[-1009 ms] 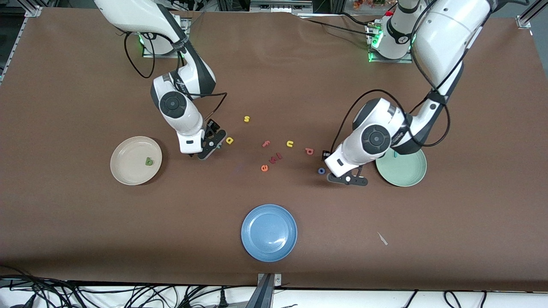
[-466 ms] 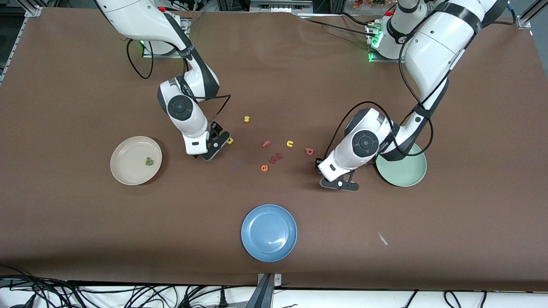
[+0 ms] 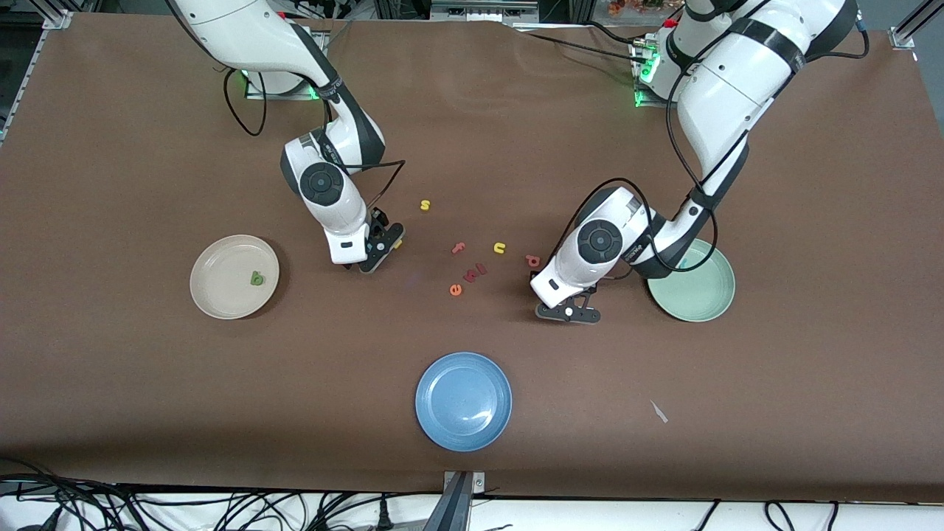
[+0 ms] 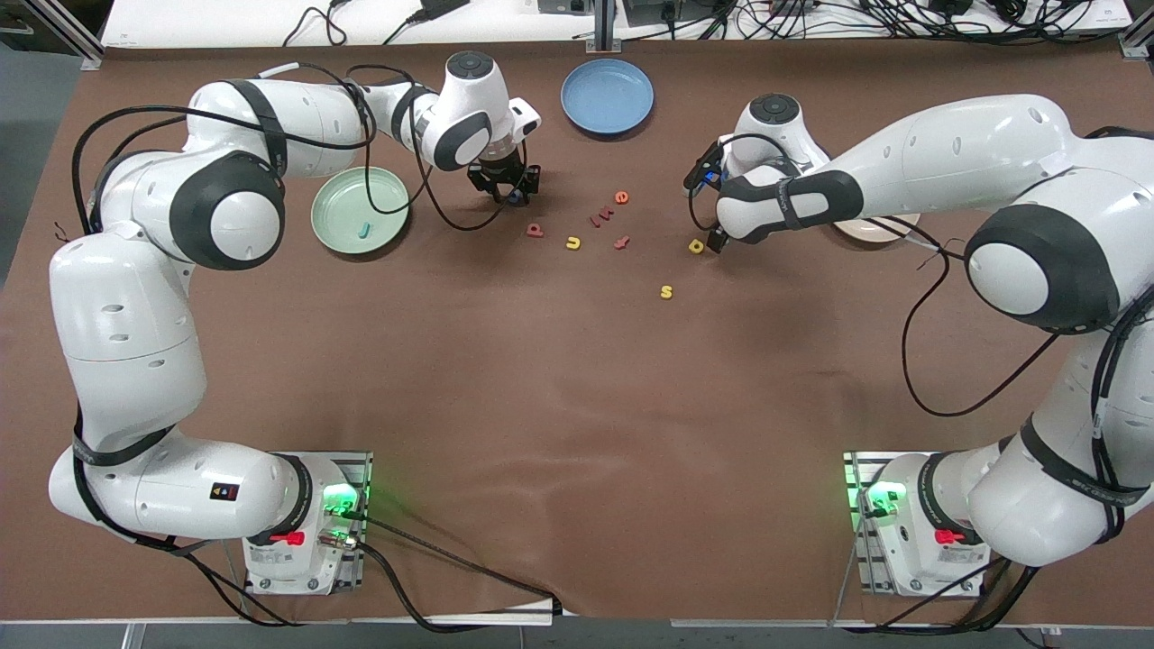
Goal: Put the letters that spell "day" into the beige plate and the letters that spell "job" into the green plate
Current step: 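Drop y on cream plate with the right gripper while the left gripper drops o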
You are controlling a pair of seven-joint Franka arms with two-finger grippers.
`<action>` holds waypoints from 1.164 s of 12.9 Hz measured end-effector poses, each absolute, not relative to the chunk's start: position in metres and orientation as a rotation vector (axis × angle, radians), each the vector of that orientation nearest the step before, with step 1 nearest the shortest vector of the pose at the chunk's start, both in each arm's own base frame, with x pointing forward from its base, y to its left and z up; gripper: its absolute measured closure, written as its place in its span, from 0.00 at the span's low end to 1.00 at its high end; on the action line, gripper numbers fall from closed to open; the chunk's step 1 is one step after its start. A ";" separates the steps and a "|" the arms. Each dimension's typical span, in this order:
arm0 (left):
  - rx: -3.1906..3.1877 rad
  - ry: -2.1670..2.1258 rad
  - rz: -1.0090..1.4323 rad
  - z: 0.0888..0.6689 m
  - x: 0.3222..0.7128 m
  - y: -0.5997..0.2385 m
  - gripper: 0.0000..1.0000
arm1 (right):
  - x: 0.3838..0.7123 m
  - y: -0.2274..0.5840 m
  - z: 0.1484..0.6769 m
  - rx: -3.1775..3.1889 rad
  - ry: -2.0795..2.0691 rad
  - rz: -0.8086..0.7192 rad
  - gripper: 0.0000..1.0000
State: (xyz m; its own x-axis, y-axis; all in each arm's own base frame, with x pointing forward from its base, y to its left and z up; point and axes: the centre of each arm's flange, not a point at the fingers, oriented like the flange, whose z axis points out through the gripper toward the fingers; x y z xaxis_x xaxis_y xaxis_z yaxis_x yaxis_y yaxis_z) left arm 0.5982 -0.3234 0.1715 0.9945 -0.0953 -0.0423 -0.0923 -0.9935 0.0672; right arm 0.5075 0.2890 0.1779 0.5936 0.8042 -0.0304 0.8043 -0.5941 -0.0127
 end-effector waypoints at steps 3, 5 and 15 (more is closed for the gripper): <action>3.076 -0.139 -0.061 0.173 0.602 -0.320 0.59 | 0.507 0.290 0.176 2.801 1.417 -0.057 0.32; 3.076 -0.136 -0.055 0.174 0.603 -0.320 0.75 | 0.506 0.290 0.174 2.799 1.418 -0.061 0.38; 3.156 -0.112 -0.106 0.220 0.613 -0.302 0.75 | 0.506 0.294 0.178 2.791 1.430 -0.043 0.84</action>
